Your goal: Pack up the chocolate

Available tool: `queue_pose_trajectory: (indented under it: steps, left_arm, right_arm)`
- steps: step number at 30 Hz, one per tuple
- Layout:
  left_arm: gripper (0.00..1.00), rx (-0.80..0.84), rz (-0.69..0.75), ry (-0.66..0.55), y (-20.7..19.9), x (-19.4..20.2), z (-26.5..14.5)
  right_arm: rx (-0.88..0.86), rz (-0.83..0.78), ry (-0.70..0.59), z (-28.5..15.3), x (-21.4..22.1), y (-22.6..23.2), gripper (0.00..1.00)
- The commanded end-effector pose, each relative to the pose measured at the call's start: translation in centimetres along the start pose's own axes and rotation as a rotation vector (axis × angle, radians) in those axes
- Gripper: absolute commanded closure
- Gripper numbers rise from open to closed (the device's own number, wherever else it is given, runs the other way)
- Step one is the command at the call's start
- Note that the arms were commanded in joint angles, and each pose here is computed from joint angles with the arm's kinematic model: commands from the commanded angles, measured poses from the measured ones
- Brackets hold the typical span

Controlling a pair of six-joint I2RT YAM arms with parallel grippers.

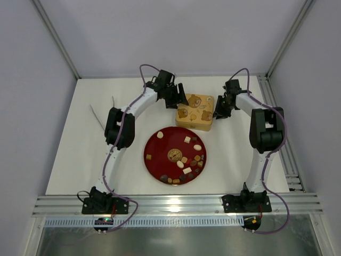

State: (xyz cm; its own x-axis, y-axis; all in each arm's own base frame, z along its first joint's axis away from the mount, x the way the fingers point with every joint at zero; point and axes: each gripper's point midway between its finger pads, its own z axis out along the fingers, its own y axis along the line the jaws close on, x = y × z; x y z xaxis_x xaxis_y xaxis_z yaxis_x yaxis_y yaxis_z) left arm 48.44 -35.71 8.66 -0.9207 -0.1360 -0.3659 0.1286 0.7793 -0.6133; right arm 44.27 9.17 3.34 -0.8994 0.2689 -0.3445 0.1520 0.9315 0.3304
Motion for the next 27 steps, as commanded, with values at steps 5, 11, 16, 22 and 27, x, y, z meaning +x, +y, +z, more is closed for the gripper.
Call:
queue_pose_trajectory:
  steps: [5,11,16,22,27]
  left_arm:
    - [0.34,-0.032,0.071,0.038,-1.6,1.7,-0.3]
    - [0.33,-0.084,0.121,0.043,-1.3,1.9,-0.9]
    - [0.33,-0.133,0.165,0.050,-1.0,2.2,-0.8]
    - [0.33,-0.166,0.184,0.061,-0.8,2.6,-0.9]
    - [0.33,-0.218,0.206,0.087,0.3,3.5,-0.7]
  right_arm:
    - [-0.074,-0.025,-0.021,0.3,-0.3,2.6,0.67]
    - [-0.072,-0.019,-0.022,0.3,-0.4,2.6,0.62]
    - [-0.081,-0.030,-0.031,0.2,-0.5,3.1,0.58]
    - [-0.105,-0.041,-0.021,0.5,-0.2,4.2,0.58]
    - [-0.106,-0.037,-0.014,0.8,0.1,4.2,0.59]
